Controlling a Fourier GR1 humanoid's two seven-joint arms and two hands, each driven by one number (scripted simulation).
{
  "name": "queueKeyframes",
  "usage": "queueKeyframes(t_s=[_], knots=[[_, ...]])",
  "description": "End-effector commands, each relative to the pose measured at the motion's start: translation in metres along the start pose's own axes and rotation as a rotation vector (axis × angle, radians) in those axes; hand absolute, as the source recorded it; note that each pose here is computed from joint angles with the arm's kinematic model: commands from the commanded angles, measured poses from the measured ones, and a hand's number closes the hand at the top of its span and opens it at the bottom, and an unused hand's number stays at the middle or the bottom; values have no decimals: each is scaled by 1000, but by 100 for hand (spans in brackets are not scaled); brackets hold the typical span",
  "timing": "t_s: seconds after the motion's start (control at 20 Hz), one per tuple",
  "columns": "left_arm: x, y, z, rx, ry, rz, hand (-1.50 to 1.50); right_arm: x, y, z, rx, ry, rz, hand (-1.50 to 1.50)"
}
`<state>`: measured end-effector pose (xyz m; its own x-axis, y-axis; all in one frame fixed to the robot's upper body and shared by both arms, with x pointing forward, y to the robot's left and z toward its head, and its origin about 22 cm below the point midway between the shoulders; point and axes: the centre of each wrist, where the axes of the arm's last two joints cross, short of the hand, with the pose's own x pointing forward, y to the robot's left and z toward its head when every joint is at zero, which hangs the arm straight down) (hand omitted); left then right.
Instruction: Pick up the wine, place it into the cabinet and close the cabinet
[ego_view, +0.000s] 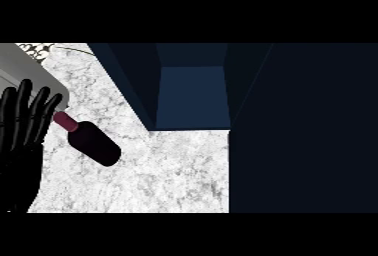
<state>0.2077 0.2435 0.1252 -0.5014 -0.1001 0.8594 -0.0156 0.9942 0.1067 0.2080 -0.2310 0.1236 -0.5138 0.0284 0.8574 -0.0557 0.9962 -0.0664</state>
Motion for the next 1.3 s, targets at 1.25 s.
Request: queueKeyframes(t_s=[1.25], knots=[[43,85,-34,-103,284,466,-150,123,18,5,197,103,-83,-150]])
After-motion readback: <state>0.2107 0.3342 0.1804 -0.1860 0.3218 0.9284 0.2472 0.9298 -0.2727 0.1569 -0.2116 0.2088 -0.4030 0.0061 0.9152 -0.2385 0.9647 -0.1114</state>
